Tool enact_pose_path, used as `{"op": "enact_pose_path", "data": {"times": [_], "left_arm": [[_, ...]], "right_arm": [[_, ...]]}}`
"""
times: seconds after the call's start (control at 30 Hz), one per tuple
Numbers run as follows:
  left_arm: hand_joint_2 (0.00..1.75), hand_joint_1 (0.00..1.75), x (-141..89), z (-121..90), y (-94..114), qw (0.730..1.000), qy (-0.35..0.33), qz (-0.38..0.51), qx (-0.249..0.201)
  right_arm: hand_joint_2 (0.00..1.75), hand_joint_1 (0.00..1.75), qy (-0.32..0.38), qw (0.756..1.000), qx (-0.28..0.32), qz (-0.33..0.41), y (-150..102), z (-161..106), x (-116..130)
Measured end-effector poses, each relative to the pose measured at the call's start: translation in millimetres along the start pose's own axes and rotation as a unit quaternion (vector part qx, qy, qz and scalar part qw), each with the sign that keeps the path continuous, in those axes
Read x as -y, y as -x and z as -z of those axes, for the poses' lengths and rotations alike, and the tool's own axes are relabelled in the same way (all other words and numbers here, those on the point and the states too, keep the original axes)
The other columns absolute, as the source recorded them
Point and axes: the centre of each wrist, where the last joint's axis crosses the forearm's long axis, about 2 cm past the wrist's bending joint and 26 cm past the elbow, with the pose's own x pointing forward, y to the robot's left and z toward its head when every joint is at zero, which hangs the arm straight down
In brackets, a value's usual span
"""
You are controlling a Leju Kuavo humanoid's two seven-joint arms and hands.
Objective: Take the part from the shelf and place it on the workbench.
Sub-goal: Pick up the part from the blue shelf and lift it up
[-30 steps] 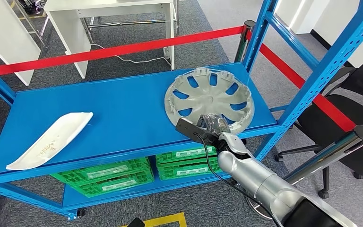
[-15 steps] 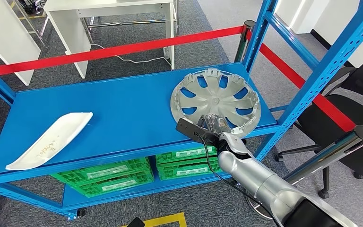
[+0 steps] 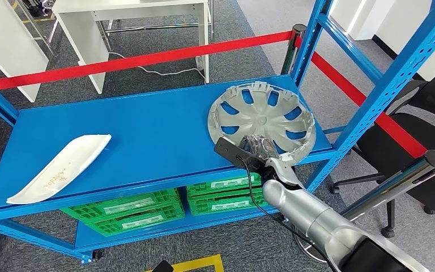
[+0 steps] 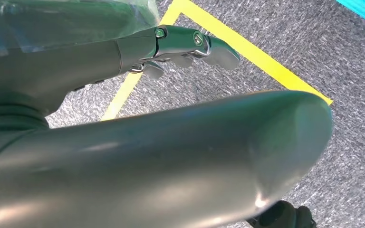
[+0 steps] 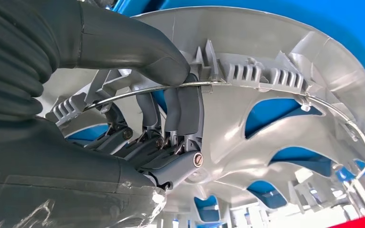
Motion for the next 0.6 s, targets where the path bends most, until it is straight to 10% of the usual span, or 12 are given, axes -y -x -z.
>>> {"op": "enact_pose_path", "data": {"times": [0.6], "left_arm": [[0.00, 0.00, 0, 0, -1, 1.000, 0.007, 0.004, 0.003]], "right_arm": [[1.75, 1.75, 0.090, 0.995, 0.034, 0.022, -25, 19, 59]]}}
